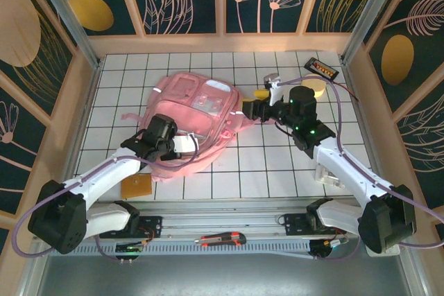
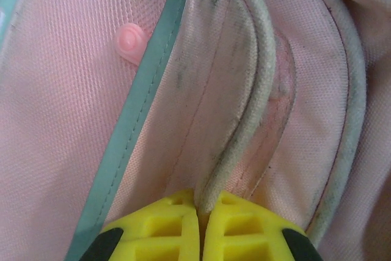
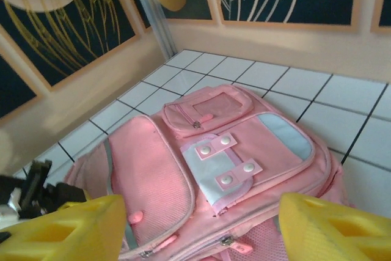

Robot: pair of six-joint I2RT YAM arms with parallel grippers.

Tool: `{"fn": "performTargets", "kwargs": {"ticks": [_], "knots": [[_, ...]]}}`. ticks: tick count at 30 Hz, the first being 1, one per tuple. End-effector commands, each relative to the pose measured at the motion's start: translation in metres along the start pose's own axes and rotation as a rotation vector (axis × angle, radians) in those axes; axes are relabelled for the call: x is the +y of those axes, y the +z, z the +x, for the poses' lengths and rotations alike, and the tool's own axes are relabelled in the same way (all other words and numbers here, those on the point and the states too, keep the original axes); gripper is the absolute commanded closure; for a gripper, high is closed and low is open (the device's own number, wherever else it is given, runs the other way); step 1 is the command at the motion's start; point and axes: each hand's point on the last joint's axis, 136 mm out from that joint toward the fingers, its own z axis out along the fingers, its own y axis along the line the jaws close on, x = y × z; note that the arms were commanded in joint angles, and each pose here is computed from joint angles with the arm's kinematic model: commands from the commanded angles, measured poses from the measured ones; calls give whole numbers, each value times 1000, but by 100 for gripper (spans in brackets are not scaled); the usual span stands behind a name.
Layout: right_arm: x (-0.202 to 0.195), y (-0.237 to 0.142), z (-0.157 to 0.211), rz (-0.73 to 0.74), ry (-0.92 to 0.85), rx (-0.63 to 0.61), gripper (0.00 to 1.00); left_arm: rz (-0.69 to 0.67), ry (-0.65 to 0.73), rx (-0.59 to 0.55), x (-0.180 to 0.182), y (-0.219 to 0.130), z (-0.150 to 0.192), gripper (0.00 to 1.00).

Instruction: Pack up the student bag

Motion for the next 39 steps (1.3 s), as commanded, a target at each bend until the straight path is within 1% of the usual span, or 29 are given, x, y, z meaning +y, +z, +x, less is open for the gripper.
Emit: {"fn": "performTargets", "kwargs": {"ticks": [1,5,7,12,15,21,28,31,33,37,39], "knots": [[15,1,9,-89,-180,0,32,4,-80,-87,13,-18,-27,100],[24,5,36,-173,-367,54,26,-48,-173,-197,44,-51,-58,100],[25,12,48,-195,-412,83,25,-77,-207,-236,55,-63,-68,100],[37,44,79,-278,-514,173,24,-77,-254,-278,61,-78,-77,100],[45,65,92,-328,-519,196,24,-85,-264,-278,60,-81,-75,100],[41,94,107,-387,-490,204,25,-89,-268,-262,57,-83,-70,100],[40,111,117,-422,-458,220,26,-82,-278,-259,56,-84,-70,100],[44,113,121,-454,-437,230,28,-79,-282,-260,55,-83,-69,100],[48,113,124,-474,-426,239,31,-85,-288,-267,56,-83,-70,100],[56,109,134,-508,-407,272,42,-88,-292,-274,56,-82,-70,100],[60,106,138,-519,-402,292,50,-90,-295,-277,57,-81,-71,100]]}}
